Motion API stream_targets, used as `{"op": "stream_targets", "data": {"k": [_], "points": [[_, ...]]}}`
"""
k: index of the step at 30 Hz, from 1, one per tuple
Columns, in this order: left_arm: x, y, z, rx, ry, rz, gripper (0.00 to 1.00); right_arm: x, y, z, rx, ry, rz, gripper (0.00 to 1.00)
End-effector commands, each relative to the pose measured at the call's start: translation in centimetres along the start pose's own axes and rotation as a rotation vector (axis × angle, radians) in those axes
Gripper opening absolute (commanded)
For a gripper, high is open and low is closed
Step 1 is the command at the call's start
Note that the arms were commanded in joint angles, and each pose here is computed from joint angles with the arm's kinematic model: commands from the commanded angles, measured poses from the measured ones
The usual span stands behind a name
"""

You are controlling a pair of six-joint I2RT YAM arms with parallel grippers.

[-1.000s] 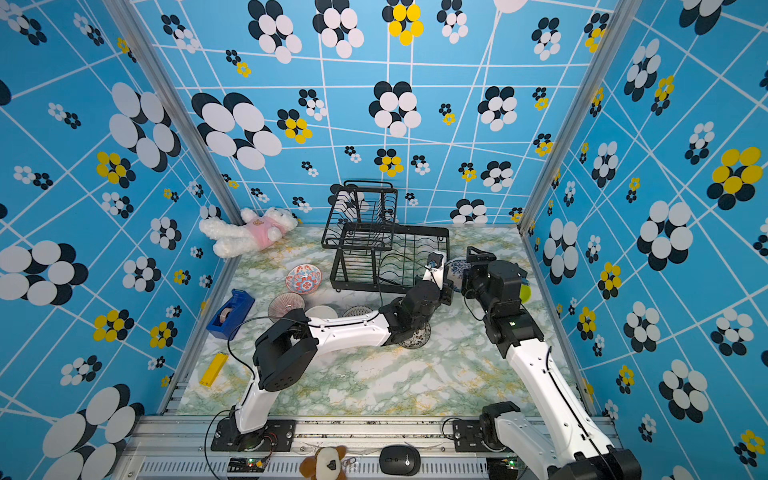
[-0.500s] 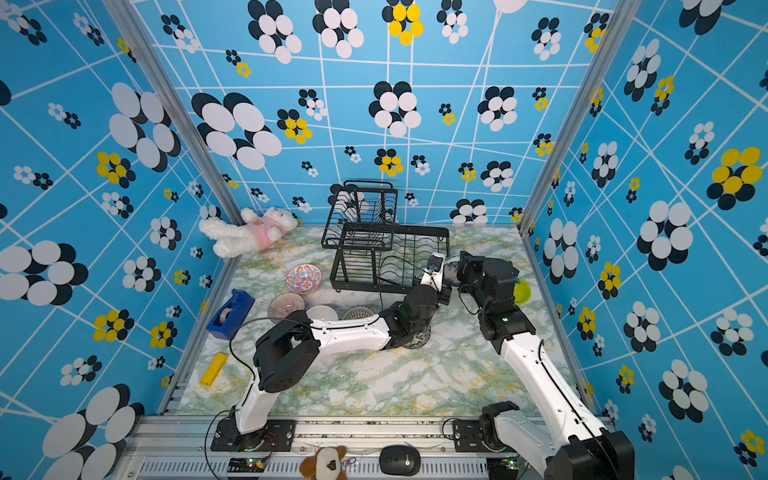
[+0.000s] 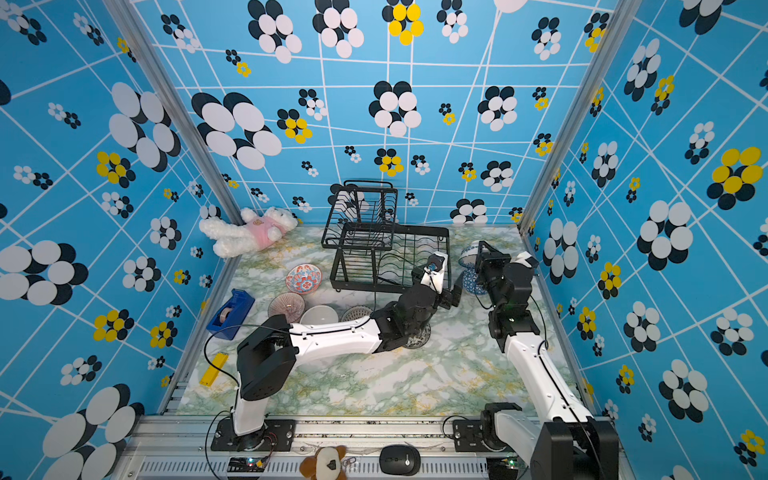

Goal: Load bowls into a dish rack
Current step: Pick up the bowl from the middle-right of the table, then place the bowl in the dish rack.

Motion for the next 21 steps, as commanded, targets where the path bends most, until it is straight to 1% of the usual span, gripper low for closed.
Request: {"op": "stream_targets", "data": {"k": [1,3,7,9,13,15,17,19,21], "points": [[1.9,-1.8,0.4,-0.048,0.022,0.068,1.00,-0.8,0.0,4.4,0.205,-0.070,0.067,0.00],[1.9,-2.4,0.7,-0.054,0.060,0.126,0.99,-0.8,0.2,4.6,0.225,-0.097,0.072,0.00],[3.8,-4.4,1.5,-0.083,0.130,0.188,0.99,-0.8,0.5,5.0,0.234,-0.179,0.070,0.00],[4.9,-5.4,2.5,-0.078,0.163,0.206,0.99,-0.8,0.6,5.1,0.239,-0.216,0.064,0.00],[6.8,-7.3,5.6,-0.051,0.223,0.244,0.99,-0.8,1.5,4.5,0.229,-0.266,0.064,0.00],[7.7,-7.9,8.3,0.002,0.245,0.258,0.99,-1.0,2.3,4.3,0.239,-0.273,0.084,0.00],[8.8,-8.7,11.4,0.048,0.233,0.273,0.99,-1.2,3.1,3.8,0.248,-0.268,0.101,0.00],[10.0,-9.7,14.8,0.094,0.183,0.281,0.99,-1.3,3.9,3.3,0.263,-0.256,0.112,0.00],[11.1,-10.7,18.8,0.131,0.099,0.285,0.99,-1.4,4.9,2.4,0.264,-0.221,0.116,0.00]]}}
Point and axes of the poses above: each gripper's point midway between its finger pads, its own y axis out along the fingers, its own z axis along the line the jaws close on, x = y × z, the point moved 2 cm from there along -y, back along the fingers, and after that the axes turned 4 degrees about y, right-handed, at the moved point
